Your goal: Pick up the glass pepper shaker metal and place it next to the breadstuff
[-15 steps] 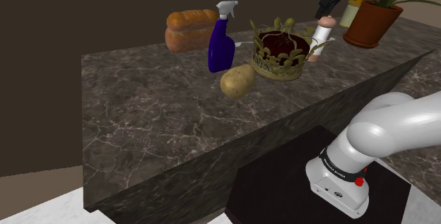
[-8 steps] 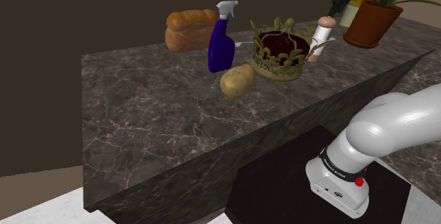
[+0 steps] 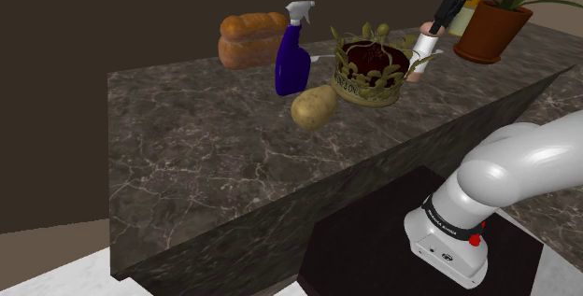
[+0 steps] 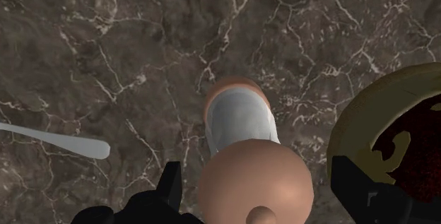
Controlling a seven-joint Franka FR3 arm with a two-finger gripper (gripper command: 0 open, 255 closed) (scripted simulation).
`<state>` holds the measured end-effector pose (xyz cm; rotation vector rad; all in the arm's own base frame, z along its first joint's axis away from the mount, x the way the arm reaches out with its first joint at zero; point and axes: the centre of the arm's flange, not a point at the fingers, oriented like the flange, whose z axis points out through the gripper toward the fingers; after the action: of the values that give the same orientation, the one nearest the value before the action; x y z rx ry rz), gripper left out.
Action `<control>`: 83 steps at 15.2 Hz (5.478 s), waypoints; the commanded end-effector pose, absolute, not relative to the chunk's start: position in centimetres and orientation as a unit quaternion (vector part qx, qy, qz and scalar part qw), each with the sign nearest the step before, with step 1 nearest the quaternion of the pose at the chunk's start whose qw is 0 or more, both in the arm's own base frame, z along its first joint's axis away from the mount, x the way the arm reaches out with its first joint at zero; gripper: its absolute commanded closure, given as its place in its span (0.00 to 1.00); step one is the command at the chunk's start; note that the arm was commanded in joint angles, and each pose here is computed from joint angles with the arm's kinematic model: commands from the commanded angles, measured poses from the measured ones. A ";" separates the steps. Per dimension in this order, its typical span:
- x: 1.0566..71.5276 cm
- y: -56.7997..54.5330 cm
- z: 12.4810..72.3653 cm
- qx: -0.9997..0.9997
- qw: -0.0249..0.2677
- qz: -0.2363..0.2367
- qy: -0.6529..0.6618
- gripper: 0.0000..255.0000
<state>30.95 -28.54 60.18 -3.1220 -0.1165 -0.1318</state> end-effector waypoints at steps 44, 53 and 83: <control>31.0 -28.5 74.0 -0.998 0.007 -0.042 -0.037 1.00; 31.0 -28.5 78.7 -0.998 0.007 -0.042 -0.037 1.00; 41.2 -10.2 83.7 -0.998 0.007 -0.042 -0.037 1.00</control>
<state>40.57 -11.49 83.96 -3.1225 -0.1181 -0.1327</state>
